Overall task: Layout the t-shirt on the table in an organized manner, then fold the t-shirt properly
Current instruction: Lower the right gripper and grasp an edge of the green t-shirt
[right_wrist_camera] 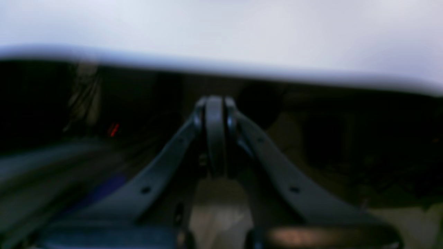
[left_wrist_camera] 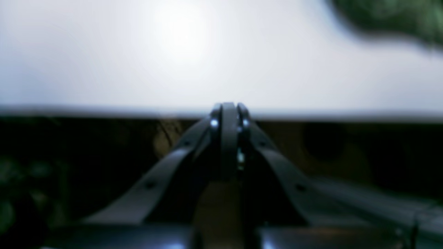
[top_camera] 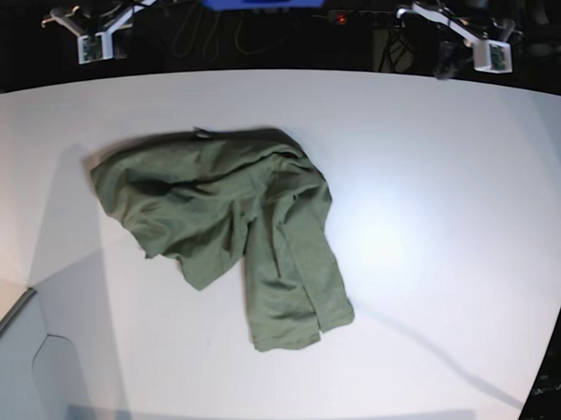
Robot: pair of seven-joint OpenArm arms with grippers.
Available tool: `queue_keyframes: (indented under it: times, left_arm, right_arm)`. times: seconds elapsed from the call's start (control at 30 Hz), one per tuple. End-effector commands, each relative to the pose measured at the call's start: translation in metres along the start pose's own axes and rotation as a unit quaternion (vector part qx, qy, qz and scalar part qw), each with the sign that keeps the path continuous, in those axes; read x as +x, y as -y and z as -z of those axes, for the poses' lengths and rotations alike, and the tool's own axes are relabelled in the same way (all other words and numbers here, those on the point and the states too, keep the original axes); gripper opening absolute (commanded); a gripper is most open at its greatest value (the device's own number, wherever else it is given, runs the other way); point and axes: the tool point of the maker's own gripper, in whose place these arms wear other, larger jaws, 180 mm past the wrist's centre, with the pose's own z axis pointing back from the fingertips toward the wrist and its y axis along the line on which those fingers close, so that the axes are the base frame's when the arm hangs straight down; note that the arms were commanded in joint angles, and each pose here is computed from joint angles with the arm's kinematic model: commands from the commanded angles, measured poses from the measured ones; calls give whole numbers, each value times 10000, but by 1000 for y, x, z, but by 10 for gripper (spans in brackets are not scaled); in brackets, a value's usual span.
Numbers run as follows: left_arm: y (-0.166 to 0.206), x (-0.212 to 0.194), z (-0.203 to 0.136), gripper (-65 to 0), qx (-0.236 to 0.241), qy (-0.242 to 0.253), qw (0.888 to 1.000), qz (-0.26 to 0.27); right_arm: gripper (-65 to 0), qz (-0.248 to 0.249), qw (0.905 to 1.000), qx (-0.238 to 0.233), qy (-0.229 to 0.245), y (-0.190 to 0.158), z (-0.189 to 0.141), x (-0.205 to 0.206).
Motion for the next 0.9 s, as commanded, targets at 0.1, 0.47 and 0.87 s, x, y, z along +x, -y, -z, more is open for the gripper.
queue_keyframes:
  times: [0.1,0.47,0.87]
  left_arm:
    - [-8,27,0,-650,60,375,9992,-89]
    - [-11,48,11,-379,52,689,9972,-269]
    - [-8,48,14,-326,180,817,9948,-578]
  right_arm:
    - [-650,17,9989,-129,454,9,6,37]
    - [-411,148,9835,-271,1780,18,35,141]
    - [-294,487,9823,-249,1793,22,107,248]
